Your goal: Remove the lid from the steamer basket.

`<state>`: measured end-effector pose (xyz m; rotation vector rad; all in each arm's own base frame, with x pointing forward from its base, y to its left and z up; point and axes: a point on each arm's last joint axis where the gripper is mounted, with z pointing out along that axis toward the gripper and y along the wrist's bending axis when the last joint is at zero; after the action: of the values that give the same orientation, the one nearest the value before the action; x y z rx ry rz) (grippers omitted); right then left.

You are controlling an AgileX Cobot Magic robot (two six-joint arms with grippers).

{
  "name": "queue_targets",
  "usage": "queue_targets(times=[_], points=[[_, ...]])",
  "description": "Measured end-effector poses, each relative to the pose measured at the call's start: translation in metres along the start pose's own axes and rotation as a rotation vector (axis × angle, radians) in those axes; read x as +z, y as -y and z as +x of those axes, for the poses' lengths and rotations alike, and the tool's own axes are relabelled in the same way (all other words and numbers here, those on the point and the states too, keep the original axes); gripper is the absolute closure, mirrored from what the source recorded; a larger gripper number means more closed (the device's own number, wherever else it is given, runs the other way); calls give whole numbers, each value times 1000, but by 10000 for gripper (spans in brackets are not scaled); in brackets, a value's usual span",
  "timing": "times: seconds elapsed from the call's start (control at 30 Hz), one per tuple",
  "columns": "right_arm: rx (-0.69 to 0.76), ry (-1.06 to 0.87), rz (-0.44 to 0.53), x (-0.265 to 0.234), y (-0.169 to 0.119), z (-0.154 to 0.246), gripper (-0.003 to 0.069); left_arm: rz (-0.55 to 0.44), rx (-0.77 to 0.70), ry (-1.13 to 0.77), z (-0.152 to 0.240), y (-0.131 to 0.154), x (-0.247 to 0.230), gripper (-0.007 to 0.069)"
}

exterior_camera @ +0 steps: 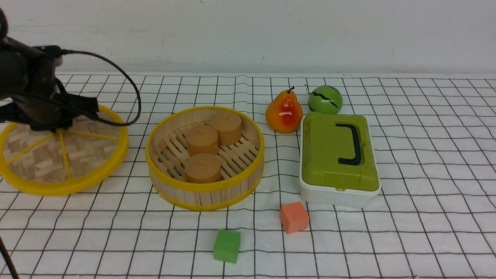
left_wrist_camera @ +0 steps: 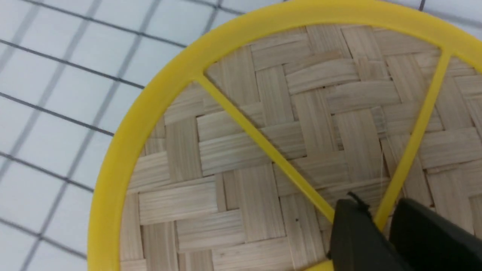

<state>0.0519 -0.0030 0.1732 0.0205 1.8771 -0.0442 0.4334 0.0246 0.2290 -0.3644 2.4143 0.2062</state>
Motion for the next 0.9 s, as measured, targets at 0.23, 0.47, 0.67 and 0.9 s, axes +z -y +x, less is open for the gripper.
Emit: queue_targets(times=[0.23,0.47,0.67,0.9], points=[[0,0,0,0,0,0,419,26,13,8,5,7,15,435],[0,0,0,0,0,0,419,17,-15,70,-14,-3,-34,344],[0,0,0,0,0,0,419,127,-84,336,-37,-26,-161,611],[0,0,0,0,0,0,419,293,-68,703,26,-57,-273,638]])
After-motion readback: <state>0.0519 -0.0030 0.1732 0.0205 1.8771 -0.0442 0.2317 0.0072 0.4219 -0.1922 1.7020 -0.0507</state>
